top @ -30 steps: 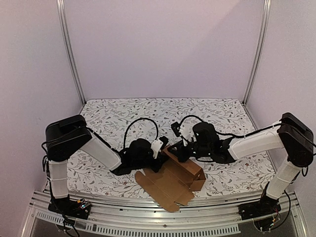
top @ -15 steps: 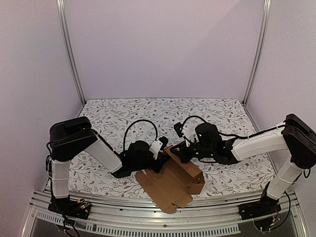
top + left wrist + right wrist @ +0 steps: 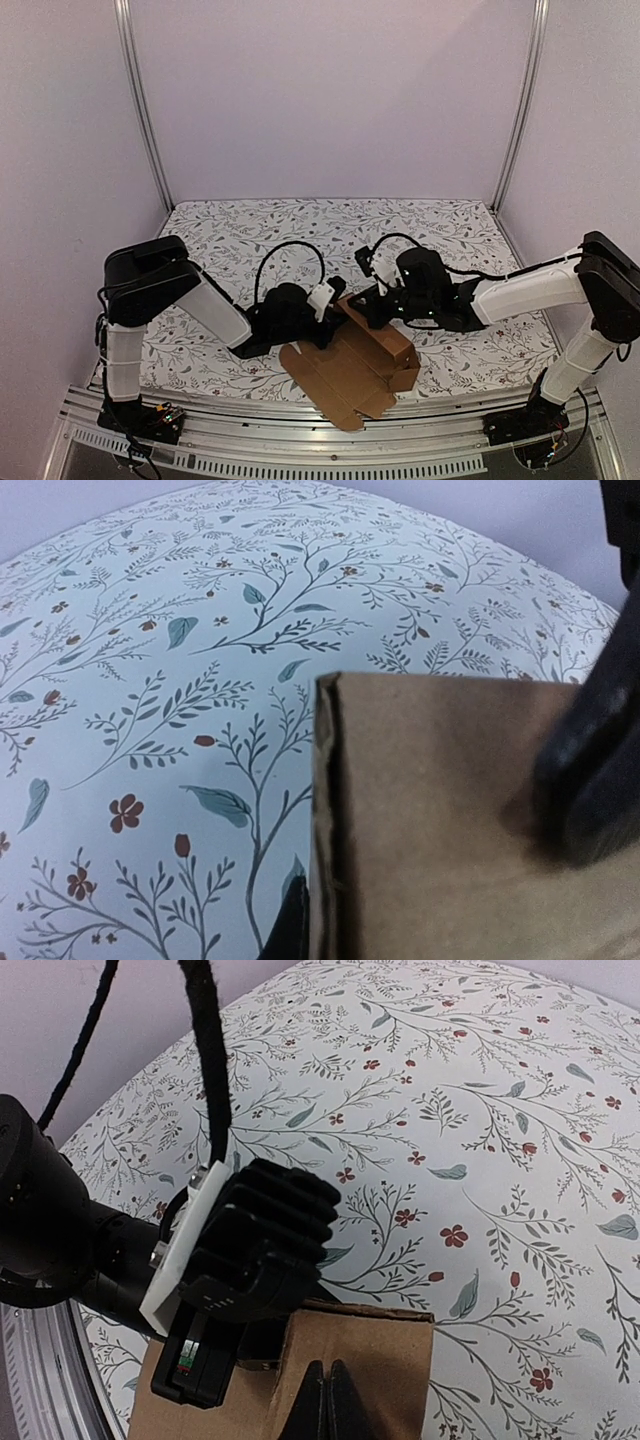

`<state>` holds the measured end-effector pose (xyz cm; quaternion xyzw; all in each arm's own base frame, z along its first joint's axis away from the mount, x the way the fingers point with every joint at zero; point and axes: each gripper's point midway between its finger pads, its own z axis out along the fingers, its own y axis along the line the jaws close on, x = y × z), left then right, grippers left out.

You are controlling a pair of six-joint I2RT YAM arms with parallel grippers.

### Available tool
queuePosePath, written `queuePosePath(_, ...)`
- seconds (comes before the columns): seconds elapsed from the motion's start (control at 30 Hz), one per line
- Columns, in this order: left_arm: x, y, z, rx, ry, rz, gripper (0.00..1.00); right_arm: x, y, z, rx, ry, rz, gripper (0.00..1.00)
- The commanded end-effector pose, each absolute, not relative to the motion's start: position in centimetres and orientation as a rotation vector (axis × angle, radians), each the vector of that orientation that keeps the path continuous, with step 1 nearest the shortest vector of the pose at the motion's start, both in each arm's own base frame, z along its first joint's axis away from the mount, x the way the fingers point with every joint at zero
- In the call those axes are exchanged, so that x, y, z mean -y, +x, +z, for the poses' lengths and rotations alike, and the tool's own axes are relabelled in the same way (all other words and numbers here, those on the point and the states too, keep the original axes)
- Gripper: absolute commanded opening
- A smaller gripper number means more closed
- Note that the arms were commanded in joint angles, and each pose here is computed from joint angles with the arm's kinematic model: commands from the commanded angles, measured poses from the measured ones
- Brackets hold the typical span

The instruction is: Fold the paper box

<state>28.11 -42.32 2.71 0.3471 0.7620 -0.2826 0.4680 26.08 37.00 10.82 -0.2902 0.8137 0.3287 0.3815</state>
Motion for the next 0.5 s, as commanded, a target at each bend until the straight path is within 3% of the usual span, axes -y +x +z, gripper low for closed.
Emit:
queuePosePath(0.0,43.0,28.8,5.2,-1.826,0.83,-0.657,0.0,-36.4,25.7,10.9,-2.14,-0.734,0.799,0.04)
queuePosePath(0.27,40.1,29.6,4.9,-1.944,0.737,-0.514,0.0,-34.9,27.0,14.9,-2.143,-0.667,0.717,0.33)
queuePosePath(0.47,38.5,28.9,5.6,-2.048,0.663,-0.481,0.0,-31.2,27.0,17.1,-2.192,-0.593,0.658,0.43)
